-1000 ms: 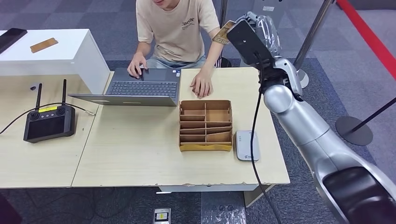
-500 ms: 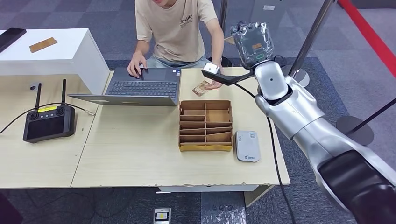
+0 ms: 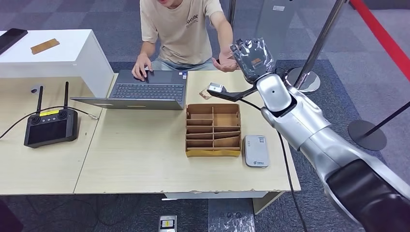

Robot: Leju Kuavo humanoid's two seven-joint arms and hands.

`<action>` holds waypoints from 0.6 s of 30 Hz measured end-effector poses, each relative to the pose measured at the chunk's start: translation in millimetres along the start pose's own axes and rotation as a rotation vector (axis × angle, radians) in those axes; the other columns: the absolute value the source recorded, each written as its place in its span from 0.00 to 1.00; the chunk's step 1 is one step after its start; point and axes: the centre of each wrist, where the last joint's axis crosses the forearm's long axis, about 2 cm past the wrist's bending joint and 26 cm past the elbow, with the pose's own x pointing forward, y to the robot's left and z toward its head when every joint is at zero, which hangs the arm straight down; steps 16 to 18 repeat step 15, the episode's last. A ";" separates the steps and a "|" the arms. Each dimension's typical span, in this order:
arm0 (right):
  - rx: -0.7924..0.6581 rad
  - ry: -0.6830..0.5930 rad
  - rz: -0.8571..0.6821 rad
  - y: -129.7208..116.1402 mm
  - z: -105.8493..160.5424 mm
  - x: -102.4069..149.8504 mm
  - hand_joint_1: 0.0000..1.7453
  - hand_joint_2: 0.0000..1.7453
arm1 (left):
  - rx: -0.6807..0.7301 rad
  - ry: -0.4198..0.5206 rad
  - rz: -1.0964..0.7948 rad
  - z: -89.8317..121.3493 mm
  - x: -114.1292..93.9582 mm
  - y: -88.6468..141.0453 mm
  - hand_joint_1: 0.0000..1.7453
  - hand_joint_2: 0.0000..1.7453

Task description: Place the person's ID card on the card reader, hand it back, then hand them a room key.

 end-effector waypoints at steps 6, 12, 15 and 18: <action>0.073 -0.026 0.042 9.8 14.8 0.0 1.00 1.00 | 0.140 -0.124 0.086 -0.6 -2.3 5.3 0.00 0.50; 0.107 -0.017 0.056 14.9 25.0 -5.1 0.55 0.75 | 0.178 -0.134 0.135 -1.1 -5.3 8.3 0.00 1.00; 0.124 -0.007 0.060 16.7 29.1 -8.4 0.00 0.00 | 0.193 -0.145 0.170 -1.2 -6.6 9.1 0.00 1.00; 0.124 -0.007 0.060 16.7 29.1 -8.4 0.00 0.00 | 0.193 -0.145 0.170 -1.2 -6.6 9.1 0.00 1.00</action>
